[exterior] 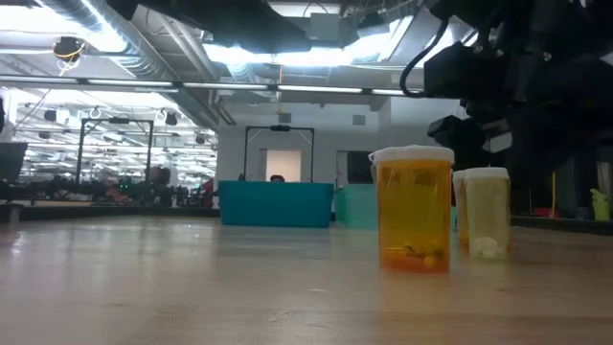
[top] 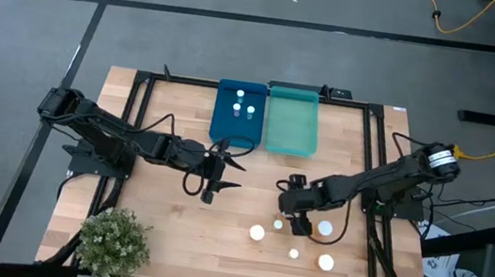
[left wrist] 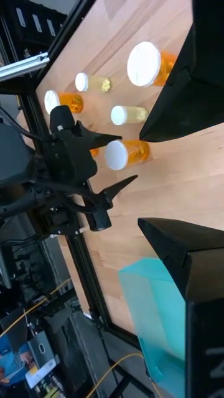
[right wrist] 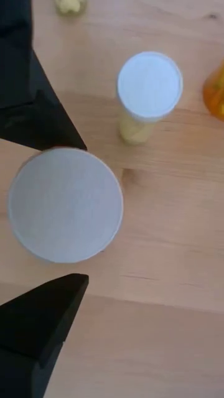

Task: Pick and place medicine bottles into bin by pill shape (circle, oval)
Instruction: Put the orange pill bottle into the light blue bin

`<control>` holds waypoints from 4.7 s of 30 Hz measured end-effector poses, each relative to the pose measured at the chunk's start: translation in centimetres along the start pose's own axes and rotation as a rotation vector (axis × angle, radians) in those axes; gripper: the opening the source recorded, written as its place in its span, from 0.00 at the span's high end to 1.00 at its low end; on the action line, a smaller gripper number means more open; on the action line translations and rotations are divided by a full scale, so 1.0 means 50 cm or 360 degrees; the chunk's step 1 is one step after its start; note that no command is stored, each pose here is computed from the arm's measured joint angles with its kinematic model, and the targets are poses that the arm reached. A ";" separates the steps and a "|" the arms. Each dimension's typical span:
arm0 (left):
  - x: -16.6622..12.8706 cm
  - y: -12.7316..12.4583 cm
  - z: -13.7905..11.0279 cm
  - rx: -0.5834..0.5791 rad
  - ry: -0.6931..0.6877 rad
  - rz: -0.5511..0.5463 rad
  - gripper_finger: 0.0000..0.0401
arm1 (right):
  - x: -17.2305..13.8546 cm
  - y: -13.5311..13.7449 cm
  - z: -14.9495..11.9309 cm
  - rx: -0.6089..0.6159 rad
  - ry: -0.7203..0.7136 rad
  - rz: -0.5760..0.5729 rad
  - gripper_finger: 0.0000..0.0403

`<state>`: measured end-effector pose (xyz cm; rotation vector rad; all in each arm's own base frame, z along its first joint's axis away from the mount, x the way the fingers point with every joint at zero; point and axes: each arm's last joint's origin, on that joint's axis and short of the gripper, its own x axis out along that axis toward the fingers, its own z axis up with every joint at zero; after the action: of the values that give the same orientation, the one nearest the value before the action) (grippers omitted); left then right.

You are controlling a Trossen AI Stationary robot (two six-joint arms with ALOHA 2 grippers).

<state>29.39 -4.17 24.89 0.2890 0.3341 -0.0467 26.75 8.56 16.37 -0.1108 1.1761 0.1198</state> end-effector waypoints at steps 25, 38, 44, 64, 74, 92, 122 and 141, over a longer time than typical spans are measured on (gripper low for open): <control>0.000 0.004 -0.003 0.0003 0.0043 0.0112 0.50 | -0.041 -0.037 0.033 0.0102 0.0045 -0.0299 0.51; 0.000 0.004 -0.002 -0.0001 0.0033 0.0114 0.50 | -0.211 -0.267 0.057 0.0470 -0.0286 -0.0903 0.50; 0.000 0.004 -0.001 -0.0001 0.0031 0.0115 0.50 | -0.188 -0.434 0.028 0.0749 -0.0450 -0.0701 0.50; 0.000 0.004 -0.001 -0.0001 0.0031 0.0115 0.50 | -0.041 -0.624 -0.059 0.1189 -0.0268 -0.0553 0.49; 0.000 0.004 -0.001 -0.0001 0.0032 0.0115 0.50 | -0.064 -0.616 -0.055 0.1216 -0.0313 -0.0507 0.36; 0.000 0.003 -0.003 0.0003 0.0045 0.0111 0.50 | -0.219 -0.431 -0.015 0.1125 -0.0238 -0.0302 0.39; 0.000 0.004 -0.003 -0.0004 0.0043 0.0112 0.50 | -0.311 0.080 -0.083 0.0811 0.0400 -0.0044 0.45; 0.000 0.004 -0.003 -0.0004 0.0043 0.0112 0.50 | -0.230 0.113 -0.065 0.1029 0.0641 -0.0278 0.24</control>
<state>29.36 -3.95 24.81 0.2991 0.3506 0.0267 18.57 13.27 25.62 0.3476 1.5459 -0.4563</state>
